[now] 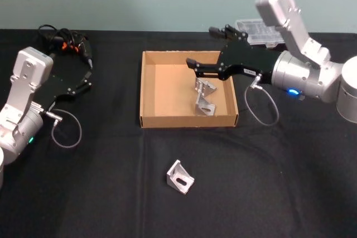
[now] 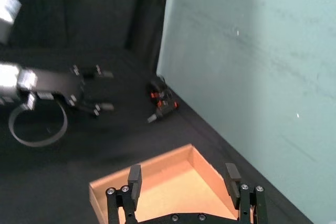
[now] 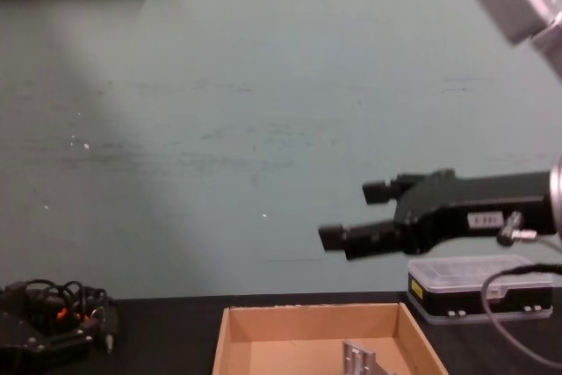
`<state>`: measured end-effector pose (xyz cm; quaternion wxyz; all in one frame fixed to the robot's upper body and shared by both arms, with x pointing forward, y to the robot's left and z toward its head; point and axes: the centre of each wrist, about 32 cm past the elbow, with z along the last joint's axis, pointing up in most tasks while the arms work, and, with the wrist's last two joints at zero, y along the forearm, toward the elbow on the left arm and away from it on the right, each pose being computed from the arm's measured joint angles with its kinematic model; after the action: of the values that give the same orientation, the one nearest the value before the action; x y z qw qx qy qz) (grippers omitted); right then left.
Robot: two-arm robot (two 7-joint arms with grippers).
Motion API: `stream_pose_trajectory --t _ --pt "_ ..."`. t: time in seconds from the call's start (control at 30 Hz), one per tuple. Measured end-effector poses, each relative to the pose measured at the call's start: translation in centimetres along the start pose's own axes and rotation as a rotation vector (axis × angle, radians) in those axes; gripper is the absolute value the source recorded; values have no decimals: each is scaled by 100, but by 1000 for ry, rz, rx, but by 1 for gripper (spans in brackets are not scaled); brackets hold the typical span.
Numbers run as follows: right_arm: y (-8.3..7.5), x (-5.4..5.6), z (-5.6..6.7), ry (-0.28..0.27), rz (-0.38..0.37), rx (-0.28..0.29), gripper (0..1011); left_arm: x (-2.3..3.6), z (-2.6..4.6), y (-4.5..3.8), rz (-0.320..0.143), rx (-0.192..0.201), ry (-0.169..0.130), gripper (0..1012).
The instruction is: Use one hand to pick up the angle iron from the table and place it into the box.
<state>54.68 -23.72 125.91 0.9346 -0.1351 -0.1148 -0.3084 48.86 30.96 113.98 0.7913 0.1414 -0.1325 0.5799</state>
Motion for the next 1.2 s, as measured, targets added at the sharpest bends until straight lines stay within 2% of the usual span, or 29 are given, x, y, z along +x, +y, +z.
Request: stream_pose_trajectory --t 0.17,0.47,0.57,0.67,0.77,0.9,1.2 --pt "-102 -133 80 31 20 58 1003 0 0 0 0 0 0 1000" --pt "-217 -377 134 88 95 69 1003 0 0 0 0 0 0 1000" --pt "-258 -485 126 111 124 55 1003 0 0 0 0 0 0 1000" --pt "-279 -545 112 123 134 45 1003 0 0 0 0 0 0 1000" --pt "-309 -648 64 144 144 20 1003 0 0 0 0 0 0 1000" --pt "-325 -732 19 159 152 -5 1003 0 0 0 0 0 0 1000" --pt "-354 -925 -107 172 180 -102 1003 0 0 0 0 0 0 1000"
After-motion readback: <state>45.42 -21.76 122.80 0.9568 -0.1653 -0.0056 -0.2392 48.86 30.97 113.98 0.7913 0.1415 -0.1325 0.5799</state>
